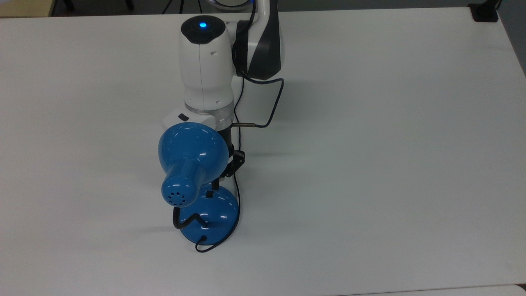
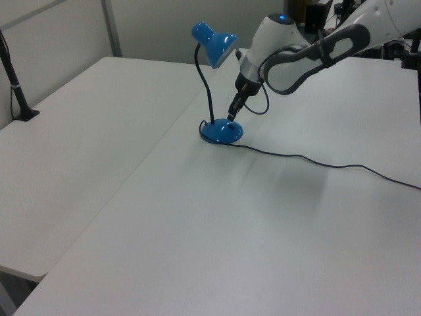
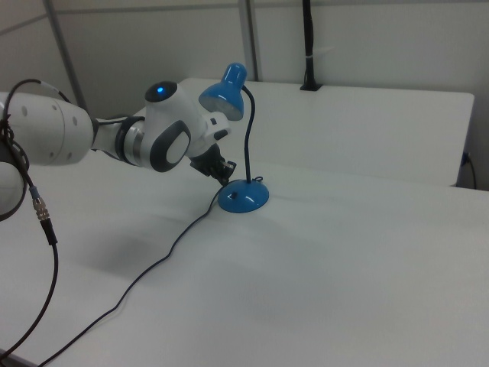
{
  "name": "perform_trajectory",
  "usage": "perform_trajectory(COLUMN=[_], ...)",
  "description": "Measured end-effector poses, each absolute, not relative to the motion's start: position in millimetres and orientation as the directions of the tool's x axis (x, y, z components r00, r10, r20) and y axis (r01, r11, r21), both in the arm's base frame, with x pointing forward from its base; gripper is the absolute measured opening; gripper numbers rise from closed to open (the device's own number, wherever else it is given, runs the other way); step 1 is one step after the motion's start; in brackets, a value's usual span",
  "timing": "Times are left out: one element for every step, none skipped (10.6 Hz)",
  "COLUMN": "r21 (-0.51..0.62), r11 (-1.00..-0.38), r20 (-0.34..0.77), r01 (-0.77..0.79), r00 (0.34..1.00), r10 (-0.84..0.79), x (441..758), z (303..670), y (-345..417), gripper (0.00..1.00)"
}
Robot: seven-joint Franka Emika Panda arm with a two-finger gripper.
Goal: Turn on the lamp
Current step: 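Press down on the lamp base switch with the gripper fingertips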
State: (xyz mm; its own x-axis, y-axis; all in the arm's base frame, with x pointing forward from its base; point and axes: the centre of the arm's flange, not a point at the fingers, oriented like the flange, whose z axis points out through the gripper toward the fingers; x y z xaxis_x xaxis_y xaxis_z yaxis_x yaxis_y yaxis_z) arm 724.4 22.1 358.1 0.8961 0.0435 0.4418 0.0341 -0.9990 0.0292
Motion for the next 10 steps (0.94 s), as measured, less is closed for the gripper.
perform_trajectory(r21=[0.033, 0.037, 0.039, 0.04, 0.041, 0.042, 0.042, 0.043, 0.043, 0.044], r11=[-0.999, -0.999, -0.999, -0.999, -0.999, -0.999, -0.999, -0.999, -0.999, -0.999], r20=[0.449, 0.461, 0.465, 0.462, 0.458, 0.456, 0.455, 0.455, 0.455, 0.453], r01=[0.033, 0.032, 0.031, 0.032, 0.032, 0.032, 0.032, 0.032, 0.031, 0.03], r00=[0.892, 0.886, 0.884, 0.885, 0.888, 0.889, 0.889, 0.889, 0.889, 0.89], r10=[0.044, 0.045, 0.046, 0.047, 0.047, 0.048, 0.048, 0.048, 0.047, 0.047], x=[726.1, 727.7, 728.6, 728.9, 728.9, 729.0, 729.1, 729.1, 729.2, 729.2], z=[350.9, 346.1, 342.8, 338.7, 335.1, 332.9, 331.9, 332.0, 332.0, 329.9], y=[23.0, 23.3, 23.4, 23.4, 23.4, 23.4, 23.4, 23.1, 22.3, 21.6], gripper=[0.03, 0.04, 0.04, 0.03, 0.04, 0.04, 0.04, 0.04, 0.03, 0.04])
